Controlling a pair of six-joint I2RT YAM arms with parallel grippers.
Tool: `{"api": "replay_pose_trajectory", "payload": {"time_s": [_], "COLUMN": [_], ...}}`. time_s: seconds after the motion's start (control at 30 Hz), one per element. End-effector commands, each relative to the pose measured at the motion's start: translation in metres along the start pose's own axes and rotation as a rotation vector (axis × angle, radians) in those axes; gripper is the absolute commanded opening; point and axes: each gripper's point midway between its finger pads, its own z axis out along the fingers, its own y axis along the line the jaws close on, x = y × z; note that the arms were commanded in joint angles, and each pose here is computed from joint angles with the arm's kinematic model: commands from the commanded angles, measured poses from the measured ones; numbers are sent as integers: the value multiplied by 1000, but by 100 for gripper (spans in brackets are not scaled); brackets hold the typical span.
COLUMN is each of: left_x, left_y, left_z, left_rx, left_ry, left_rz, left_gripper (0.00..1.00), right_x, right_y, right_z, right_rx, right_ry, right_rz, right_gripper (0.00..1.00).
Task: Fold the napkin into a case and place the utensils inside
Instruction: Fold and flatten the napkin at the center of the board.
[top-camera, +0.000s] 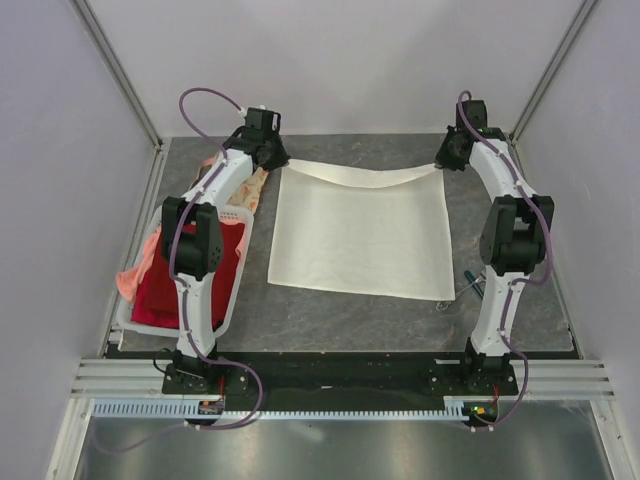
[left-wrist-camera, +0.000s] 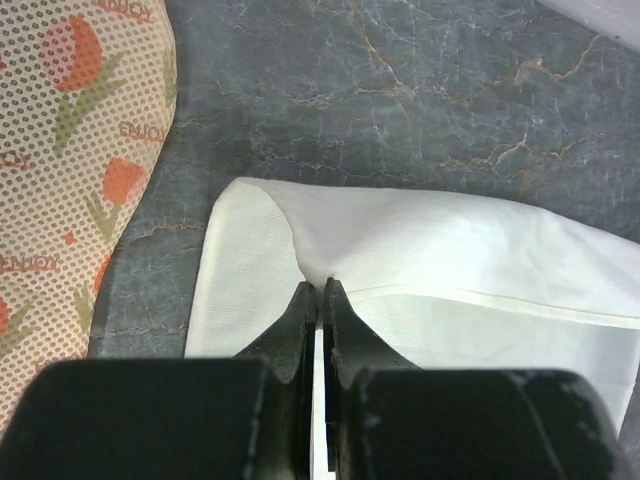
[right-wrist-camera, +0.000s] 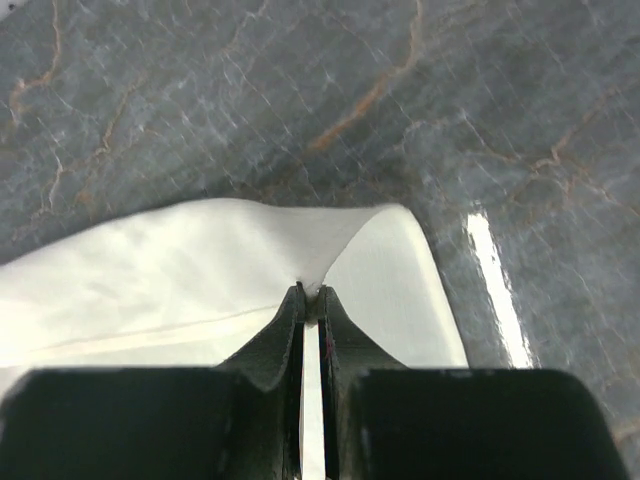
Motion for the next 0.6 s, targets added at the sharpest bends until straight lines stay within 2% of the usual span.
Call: {"api": "replay_pose_trajectory", "payload": {"time_s": [0.0, 0.33, 0.57], "left_x": [-50, -83, -93], "left_y": [-20, 1, -6], "left_z": [-12, -11, -12], "left_rx": [80, 64, 116], "left_ry": [-140, -194, -195], "left_rz": [45, 17, 6], "left_gripper": [2, 2, 2], "right_x": [-43, -69, -87], "right_y": [22, 50, 58], "right_z": [2, 15, 9], "right_rx": [-76, -172, -199], "right_ry": [-117, -165, -217], "right_rz": [1, 49, 53], "right_gripper": [0, 0, 0]}}
